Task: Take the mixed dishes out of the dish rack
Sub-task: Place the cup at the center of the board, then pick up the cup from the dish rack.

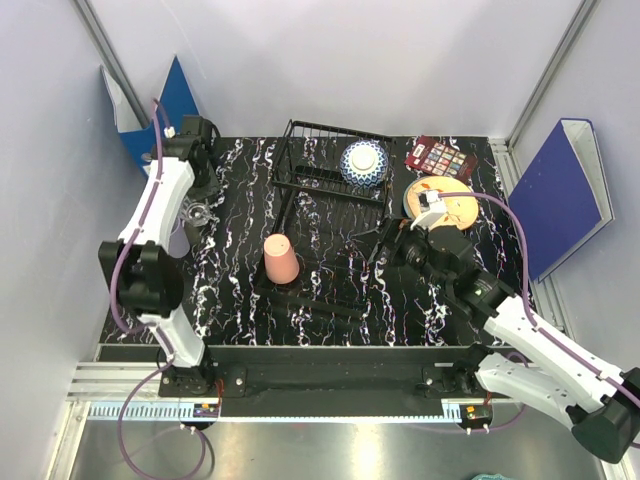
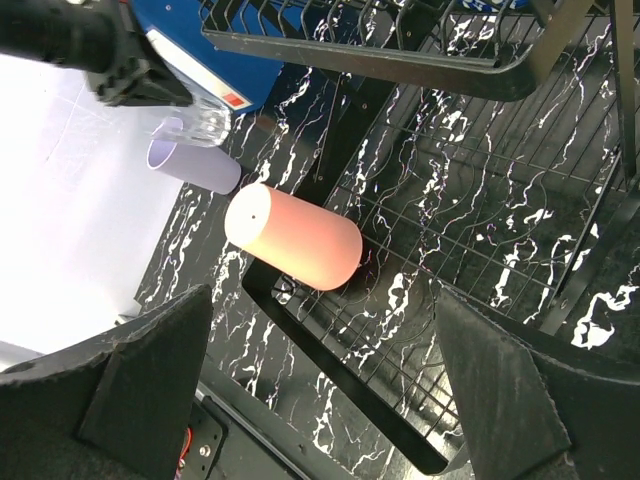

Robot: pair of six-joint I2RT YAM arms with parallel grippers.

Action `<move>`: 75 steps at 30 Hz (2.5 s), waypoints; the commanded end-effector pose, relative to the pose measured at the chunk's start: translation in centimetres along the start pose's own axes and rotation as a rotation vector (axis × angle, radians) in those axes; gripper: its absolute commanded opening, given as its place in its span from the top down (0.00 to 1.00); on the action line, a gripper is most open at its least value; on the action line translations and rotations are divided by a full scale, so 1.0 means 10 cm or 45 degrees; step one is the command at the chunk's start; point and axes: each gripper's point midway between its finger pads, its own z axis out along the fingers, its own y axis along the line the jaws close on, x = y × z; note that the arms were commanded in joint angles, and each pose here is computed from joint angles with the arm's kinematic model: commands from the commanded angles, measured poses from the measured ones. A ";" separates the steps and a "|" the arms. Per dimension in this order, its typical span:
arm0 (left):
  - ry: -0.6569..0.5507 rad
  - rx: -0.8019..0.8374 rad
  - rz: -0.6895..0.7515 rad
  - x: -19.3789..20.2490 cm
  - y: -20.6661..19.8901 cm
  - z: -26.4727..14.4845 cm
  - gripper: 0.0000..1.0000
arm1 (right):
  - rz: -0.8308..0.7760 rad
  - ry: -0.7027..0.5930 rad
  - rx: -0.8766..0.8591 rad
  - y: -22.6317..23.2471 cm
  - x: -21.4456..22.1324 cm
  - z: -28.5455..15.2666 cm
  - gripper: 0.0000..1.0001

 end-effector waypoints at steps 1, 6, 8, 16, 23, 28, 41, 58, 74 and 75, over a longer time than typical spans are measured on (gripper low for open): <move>0.014 0.132 -0.008 -0.14 -0.27 0.11 1.00 | -0.045 -0.033 0.025 -0.05 -0.06 -0.02 0.00; 0.067 0.138 -0.012 -0.05 -0.36 0.39 1.00 | -0.059 0.002 0.033 -0.07 0.00 0.05 0.00; 0.103 0.120 -0.007 0.06 -0.35 0.52 1.00 | -0.066 0.011 0.035 -0.08 0.02 0.06 0.00; 0.175 0.048 -0.023 0.27 -0.19 0.86 1.00 | -0.079 0.022 0.051 -0.10 0.04 0.10 0.00; 0.190 0.027 -0.055 0.29 -0.07 0.93 0.94 | -0.071 0.031 0.058 -0.12 0.06 0.11 0.00; 0.139 0.055 -0.076 0.17 -0.08 0.80 0.61 | -0.072 0.041 0.061 -0.14 0.10 0.12 0.00; -0.180 0.324 -0.201 -0.37 -0.32 -0.41 0.01 | -0.158 0.085 0.057 -0.13 0.12 0.22 0.00; -0.596 0.738 -0.159 0.26 -0.49 -1.87 0.01 | -0.591 0.369 -0.096 0.68 0.74 1.07 0.00; -0.655 0.684 -0.132 0.54 -0.14 -1.77 0.01 | -0.702 0.492 -0.053 0.85 1.20 1.69 0.00; -0.666 0.687 -0.135 0.53 -0.13 -1.79 0.01 | -0.711 0.509 -0.030 0.78 1.26 1.73 0.00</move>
